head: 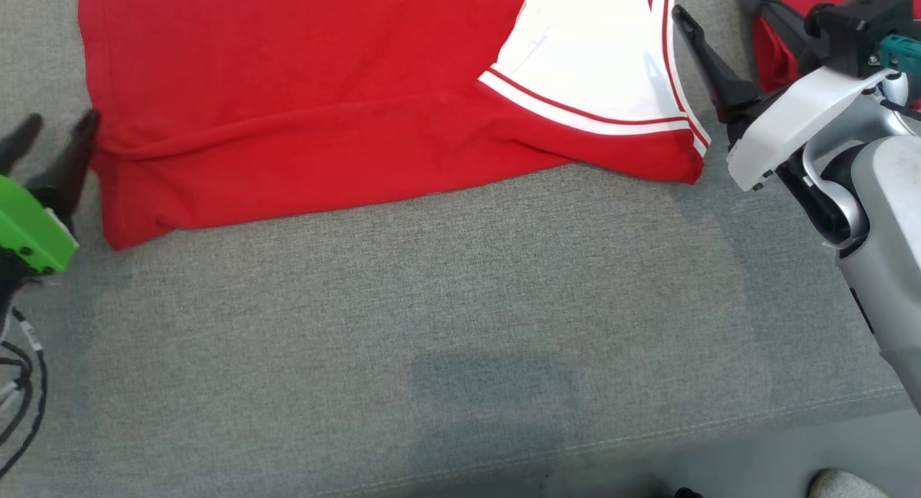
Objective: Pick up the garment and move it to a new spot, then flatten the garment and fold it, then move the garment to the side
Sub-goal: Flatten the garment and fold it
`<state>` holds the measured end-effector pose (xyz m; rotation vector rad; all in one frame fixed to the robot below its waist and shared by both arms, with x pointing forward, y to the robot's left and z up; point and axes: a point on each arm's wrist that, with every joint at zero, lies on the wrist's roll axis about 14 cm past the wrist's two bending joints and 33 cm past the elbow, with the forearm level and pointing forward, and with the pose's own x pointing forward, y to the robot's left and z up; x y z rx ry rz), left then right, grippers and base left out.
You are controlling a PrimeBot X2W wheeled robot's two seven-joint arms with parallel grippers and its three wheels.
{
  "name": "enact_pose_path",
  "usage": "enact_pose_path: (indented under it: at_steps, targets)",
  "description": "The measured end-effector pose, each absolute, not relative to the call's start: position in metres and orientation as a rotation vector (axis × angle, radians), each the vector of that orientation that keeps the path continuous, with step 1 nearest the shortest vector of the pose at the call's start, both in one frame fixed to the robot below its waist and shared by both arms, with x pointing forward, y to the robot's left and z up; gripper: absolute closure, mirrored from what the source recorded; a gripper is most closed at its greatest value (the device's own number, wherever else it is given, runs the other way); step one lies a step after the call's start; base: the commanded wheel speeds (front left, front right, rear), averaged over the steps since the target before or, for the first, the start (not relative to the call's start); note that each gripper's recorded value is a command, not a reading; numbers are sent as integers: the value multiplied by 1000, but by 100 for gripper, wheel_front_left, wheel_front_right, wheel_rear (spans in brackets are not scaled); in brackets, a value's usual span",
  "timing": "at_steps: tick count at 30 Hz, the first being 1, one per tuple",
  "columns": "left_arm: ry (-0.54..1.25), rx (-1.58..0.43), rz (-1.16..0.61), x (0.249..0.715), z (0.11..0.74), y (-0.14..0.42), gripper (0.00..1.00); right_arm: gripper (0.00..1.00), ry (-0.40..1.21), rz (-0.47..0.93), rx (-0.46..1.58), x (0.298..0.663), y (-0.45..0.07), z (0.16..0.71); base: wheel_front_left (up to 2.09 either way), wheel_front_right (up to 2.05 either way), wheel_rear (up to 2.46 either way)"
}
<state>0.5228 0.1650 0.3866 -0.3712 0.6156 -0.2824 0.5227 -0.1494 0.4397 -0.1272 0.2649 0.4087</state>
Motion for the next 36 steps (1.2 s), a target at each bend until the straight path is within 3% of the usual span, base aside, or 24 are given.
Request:
enact_pose_path:
  at_steps: [5, 13, 26, 36]
  targets:
    - [479, -418, -221, 533, 412, 178, 0, 0, 269, 400, -95, 507, -149, 434, 0, 0, 0]
    - [591, -559, -194, 482, 375, 161, 0, 0, 411, 370, -17, 463, -151, 389, 0, 0, 0]
    - [544, -582, -185, 481, 387, 169, 0, 0, 435, 376, 23, 454, -141, 378, 0, 0, 0]
    - [629, -656, -228, 458, 384, 155, 0, 0, 458, 366, 47, 446, -139, 369, 0, 0, 0]
